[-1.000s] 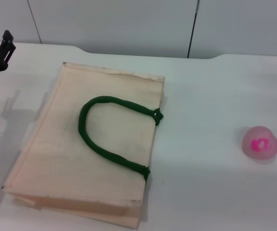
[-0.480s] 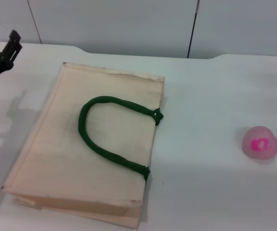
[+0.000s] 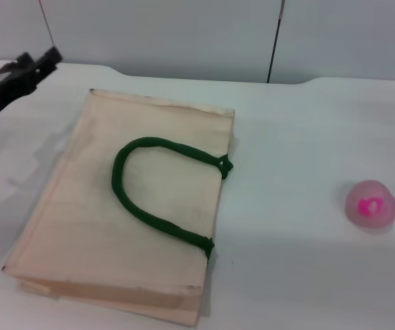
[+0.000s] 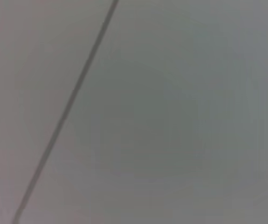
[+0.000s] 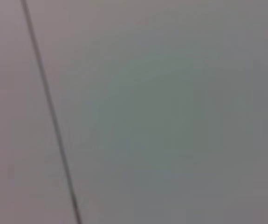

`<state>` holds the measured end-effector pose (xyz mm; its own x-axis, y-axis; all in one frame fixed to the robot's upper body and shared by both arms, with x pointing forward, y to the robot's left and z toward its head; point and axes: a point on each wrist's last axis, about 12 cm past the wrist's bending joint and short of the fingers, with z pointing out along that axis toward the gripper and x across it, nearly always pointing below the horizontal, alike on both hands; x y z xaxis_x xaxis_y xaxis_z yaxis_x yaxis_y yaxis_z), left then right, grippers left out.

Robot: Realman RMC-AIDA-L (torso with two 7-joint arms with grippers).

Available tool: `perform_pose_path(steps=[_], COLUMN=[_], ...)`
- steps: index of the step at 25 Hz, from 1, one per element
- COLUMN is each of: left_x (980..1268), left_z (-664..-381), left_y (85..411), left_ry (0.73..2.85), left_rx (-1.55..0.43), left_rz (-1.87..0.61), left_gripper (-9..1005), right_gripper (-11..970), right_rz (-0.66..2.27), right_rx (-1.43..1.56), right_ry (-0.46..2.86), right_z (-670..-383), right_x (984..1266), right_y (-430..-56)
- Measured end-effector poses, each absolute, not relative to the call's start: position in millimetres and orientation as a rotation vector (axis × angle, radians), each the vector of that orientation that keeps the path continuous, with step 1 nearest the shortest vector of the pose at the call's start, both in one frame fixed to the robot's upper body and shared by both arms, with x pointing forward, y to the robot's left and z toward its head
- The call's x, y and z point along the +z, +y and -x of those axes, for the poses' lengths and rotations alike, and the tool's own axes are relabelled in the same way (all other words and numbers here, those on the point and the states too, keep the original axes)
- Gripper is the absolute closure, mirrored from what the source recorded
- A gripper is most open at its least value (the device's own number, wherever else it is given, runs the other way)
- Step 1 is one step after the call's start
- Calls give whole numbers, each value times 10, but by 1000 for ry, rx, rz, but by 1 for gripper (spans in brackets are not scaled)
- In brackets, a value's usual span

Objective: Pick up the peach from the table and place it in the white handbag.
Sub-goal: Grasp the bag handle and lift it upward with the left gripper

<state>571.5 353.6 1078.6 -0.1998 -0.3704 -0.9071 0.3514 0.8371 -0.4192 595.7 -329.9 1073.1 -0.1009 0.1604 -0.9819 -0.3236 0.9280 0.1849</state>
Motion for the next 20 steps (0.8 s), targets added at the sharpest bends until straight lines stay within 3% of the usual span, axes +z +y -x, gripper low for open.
perform_pose_path(steps=[8,20], left_x=[10970,10993], left_z=[-5847,-6006], left_y=[3481,3224], left_ry=[1873,2146], left_rx=[-786,-790], left_rz=[-110,-331], left_gripper=[211,212], right_gripper=[154,153], right_rz=[346,567], right_rx=[515,582], right_ry=[1721,1824], right_z=[-6006,-5973], right_x=[10941,11138], right_y=[-3287,-3261])
